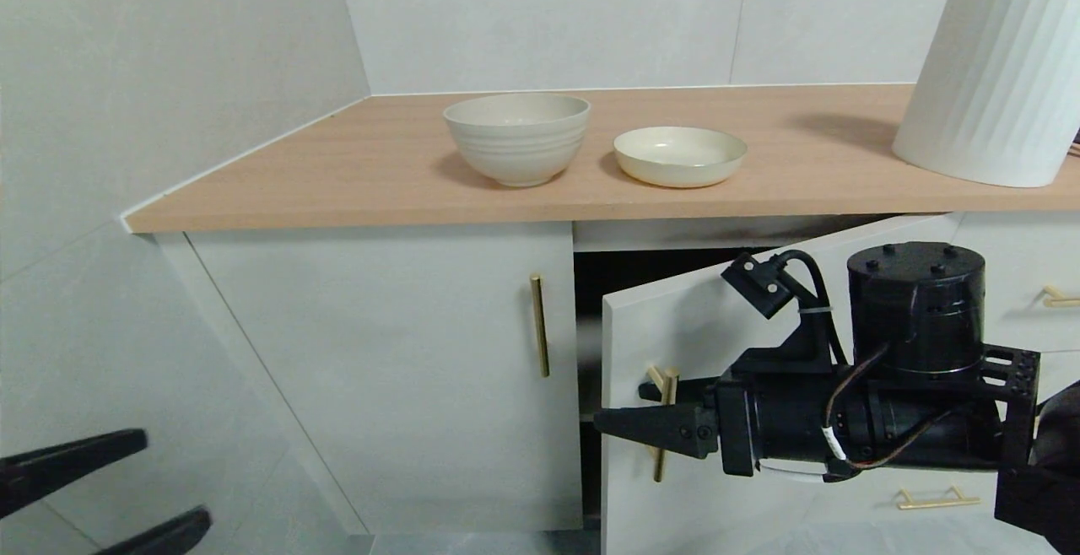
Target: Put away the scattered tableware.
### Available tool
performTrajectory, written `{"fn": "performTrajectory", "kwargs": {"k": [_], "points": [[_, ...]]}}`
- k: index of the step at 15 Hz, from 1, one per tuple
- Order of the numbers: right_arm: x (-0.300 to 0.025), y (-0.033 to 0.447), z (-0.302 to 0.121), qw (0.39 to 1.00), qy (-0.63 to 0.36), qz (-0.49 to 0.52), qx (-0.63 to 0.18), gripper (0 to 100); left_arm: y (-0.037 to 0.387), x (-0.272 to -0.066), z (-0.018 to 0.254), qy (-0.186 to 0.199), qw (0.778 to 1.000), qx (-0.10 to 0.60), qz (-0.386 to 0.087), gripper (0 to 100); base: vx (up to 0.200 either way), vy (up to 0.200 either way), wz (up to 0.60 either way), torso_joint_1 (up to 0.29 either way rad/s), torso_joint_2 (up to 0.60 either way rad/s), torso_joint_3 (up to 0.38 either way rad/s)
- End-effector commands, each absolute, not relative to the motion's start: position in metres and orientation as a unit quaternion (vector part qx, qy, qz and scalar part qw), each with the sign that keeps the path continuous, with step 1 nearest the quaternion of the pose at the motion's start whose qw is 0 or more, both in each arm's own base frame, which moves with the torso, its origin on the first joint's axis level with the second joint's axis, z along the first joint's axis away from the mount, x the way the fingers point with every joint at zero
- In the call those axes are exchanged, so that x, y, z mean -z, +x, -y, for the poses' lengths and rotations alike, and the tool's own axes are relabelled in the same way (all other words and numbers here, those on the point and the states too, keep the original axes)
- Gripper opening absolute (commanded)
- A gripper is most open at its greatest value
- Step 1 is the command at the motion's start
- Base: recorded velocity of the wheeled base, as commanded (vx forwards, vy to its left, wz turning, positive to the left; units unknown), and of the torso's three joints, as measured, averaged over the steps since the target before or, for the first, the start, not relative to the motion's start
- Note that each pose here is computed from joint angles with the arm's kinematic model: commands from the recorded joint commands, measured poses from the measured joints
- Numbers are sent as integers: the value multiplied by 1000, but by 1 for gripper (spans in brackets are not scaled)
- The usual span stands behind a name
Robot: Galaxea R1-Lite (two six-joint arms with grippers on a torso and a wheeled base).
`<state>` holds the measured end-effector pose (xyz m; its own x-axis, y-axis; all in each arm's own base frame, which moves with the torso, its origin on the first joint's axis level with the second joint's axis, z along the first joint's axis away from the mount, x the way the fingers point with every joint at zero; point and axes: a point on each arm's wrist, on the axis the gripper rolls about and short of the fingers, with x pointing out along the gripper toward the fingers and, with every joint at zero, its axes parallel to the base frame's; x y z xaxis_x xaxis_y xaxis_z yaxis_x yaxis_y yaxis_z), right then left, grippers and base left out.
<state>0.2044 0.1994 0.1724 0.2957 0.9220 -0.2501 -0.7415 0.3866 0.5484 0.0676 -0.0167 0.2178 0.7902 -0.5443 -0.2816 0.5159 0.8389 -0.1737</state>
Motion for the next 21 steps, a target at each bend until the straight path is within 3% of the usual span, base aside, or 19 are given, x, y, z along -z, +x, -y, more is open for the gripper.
{"fn": "performTrajectory", "kwargs": {"k": [1, 4, 7, 13, 14, 18, 21], "points": [[-172, 204, -199, 788, 167, -271, -528, 100, 149, -202, 40, -82, 900, 329, -273, 100, 0, 0, 0, 0, 0, 0], [-172, 204, -199, 788, 167, -271, -528, 100, 176, -166, 68, -123, 871, 359, -311, 100, 0, 0, 0, 0, 0, 0], [-172, 205, -199, 788, 167, -270, -527, 100, 177, -158, 93, -175, 844, 391, -322, 100, 0, 0, 0, 0, 0, 0], [-172, 204, -199, 788, 167, -271, -528, 100, 178, -152, 100, -176, 836, 400, -334, 100, 0, 0, 0, 0, 0, 0], [-172, 204, -199, 788, 167, -271, -528, 100, 178, -152, 101, -175, 835, 400, -335, 0, 0, 0, 0, 0, 0, 0], [-170, 204, -199, 788, 166, -273, -527, 100, 180, -153, 102, -164, 839, 406, -324, 0, 0, 0, 0, 0, 0, 0], [-172, 203, -198, 788, 167, -271, -527, 100, 190, -142, 112, -126, 839, 411, -335, 0, 0, 0, 0, 0, 0, 0]]}}
